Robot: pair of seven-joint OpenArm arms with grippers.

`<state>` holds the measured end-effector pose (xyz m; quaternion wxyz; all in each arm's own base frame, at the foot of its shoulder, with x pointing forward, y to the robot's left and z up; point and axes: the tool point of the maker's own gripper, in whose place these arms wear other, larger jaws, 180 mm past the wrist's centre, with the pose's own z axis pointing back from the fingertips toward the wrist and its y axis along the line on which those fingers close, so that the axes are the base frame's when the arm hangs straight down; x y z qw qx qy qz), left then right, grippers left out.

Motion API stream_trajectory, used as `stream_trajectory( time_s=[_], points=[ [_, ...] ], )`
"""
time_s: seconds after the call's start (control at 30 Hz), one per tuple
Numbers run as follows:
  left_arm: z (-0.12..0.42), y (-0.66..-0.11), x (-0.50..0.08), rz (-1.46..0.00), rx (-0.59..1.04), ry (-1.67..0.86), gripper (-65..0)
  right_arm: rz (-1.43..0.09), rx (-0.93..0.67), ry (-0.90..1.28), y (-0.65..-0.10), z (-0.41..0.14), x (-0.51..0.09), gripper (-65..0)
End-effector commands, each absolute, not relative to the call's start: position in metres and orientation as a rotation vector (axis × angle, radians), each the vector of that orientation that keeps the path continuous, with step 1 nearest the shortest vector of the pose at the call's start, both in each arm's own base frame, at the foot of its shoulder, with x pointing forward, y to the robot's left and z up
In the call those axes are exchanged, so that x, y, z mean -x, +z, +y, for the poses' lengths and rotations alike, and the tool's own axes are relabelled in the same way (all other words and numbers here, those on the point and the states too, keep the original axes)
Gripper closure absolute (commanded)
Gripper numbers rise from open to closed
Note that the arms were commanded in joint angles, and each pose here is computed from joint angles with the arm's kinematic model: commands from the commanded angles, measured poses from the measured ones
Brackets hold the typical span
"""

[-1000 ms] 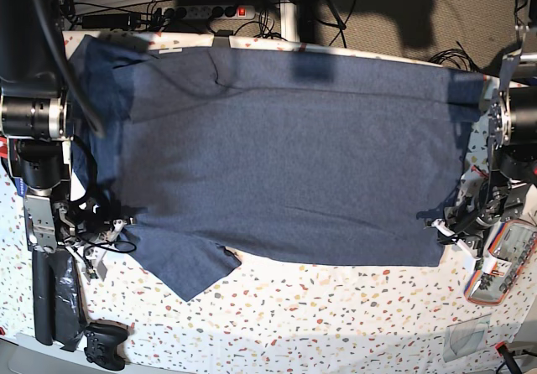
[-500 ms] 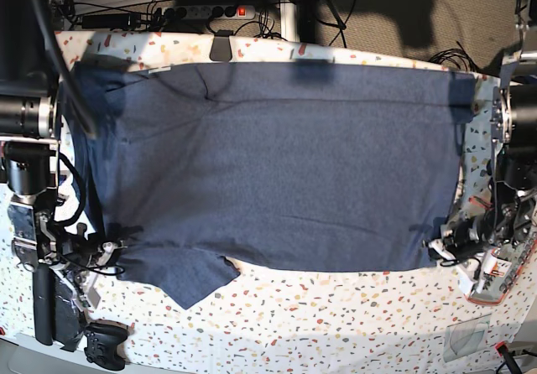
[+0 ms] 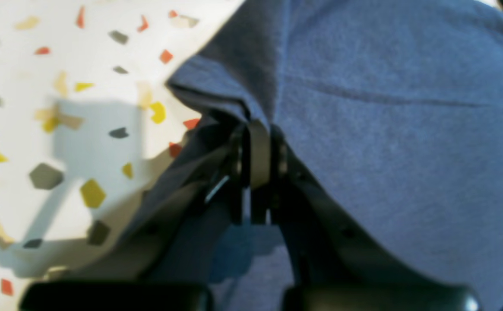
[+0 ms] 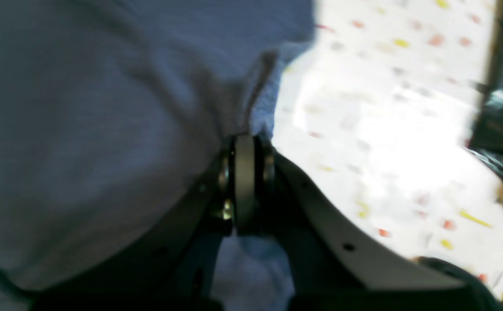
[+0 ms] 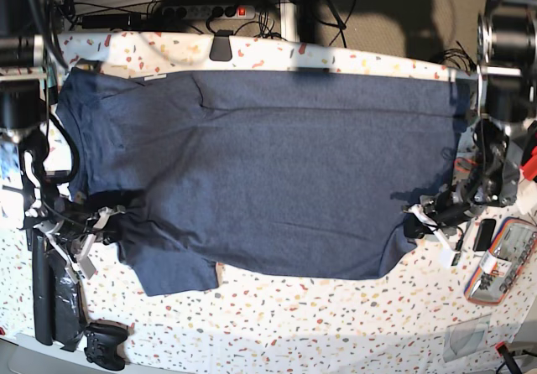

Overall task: Fold the T-shirt properly
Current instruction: 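Lift the hem and fold it over onto the collar edge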

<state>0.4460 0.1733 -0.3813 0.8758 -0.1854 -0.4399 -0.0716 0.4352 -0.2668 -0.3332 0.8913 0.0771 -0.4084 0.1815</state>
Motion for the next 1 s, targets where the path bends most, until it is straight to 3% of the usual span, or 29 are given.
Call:
stream_trajectory(
  time_s=[0.0, 0.23, 0.5, 0.97],
  points=[
    [0.182, -0.346, -0.460, -1.028, 0.382, -0.151, 0.0, -0.919, -0.146, 0.374, -0.306, -0.278, -0.442, 0.0],
    [0.206, -0.317, -0.409, -1.148, 0.365, -0.089, 0.0, -0.967, -0.122, 0.323, -0.302, -0.298, -0.402, 0.0],
    [0.201, -0.327, -0.358, -1.125, 0.356, -0.112, 0.0, -0.996, -0.066, 0.314, -0.296, -0.311, -0.344, 0.0],
    [0.229, -0.333, -0.318, -1.101, 0.270, -0.081, 0.0, -0.993, -0.004, 0.180, -0.304, -0.341, -0.284, 0.0]
  ],
)
